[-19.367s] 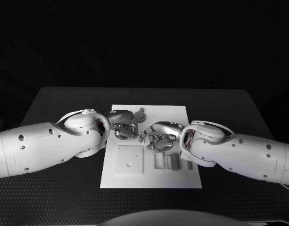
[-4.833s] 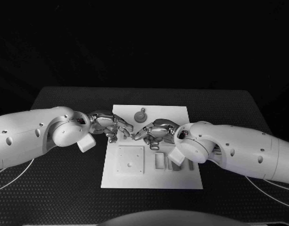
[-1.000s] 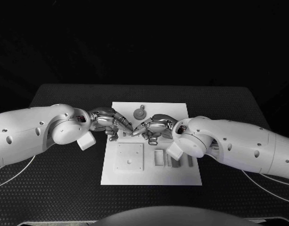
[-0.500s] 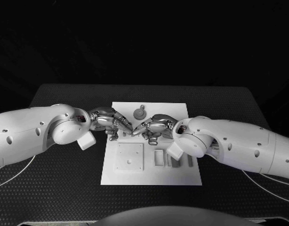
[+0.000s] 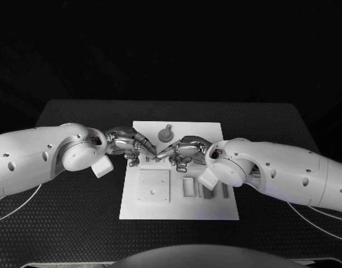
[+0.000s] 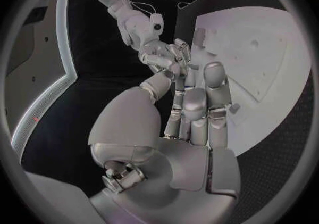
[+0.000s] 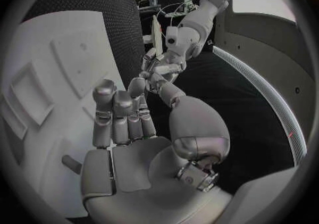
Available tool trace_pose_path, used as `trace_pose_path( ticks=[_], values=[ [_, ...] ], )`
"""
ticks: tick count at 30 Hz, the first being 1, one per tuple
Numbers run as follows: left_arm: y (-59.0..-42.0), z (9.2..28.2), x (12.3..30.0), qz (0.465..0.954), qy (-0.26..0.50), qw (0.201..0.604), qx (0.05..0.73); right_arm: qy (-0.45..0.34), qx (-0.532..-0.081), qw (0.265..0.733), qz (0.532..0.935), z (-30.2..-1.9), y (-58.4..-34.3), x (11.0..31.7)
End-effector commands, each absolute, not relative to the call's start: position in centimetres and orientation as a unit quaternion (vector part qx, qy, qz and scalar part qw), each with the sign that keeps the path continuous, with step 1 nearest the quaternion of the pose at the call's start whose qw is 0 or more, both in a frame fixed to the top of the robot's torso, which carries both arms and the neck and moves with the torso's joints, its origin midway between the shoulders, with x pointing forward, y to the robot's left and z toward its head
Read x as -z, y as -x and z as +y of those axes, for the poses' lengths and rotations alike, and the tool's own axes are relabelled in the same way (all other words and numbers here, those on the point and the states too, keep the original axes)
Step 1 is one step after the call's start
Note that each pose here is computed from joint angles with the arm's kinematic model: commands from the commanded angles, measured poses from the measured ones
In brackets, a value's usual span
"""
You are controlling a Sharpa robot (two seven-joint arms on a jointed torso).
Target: Assemble the parts on the task board
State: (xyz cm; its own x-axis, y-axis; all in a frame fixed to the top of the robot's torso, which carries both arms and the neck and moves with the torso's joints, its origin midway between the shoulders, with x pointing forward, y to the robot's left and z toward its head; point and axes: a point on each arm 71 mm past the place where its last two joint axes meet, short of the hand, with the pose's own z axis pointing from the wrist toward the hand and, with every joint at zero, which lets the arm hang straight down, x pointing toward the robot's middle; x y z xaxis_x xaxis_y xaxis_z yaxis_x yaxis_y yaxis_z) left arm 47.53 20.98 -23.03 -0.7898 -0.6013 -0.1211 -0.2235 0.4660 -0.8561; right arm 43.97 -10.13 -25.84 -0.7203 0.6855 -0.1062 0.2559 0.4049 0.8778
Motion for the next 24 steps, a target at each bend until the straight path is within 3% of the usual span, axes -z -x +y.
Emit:
trace_pose_path(
  ticks=[1,10,18,24],
  values=[
    [-47.6,20.9,23.0,0.829,0.244,0.216,0.454,-0.3,-0.467,0.233,0.798,-10.3,-44.0,25.8],
    [-47.6,20.9,23.0,0.84,0.211,0.237,0.44,-0.321,-0.463,0.279,0.778,-11.9,-45.2,25.8],
    [-47.3,19.7,22.7,0.849,0.093,0.324,0.406,-0.294,-0.465,0.351,0.758,-13.7,-47.1,24.5],
    [-46.8,18.3,22.2,0.824,-0.031,0.425,0.373,-0.286,-0.467,0.391,0.74,-15.1,-49.1,22.9]
  ],
)
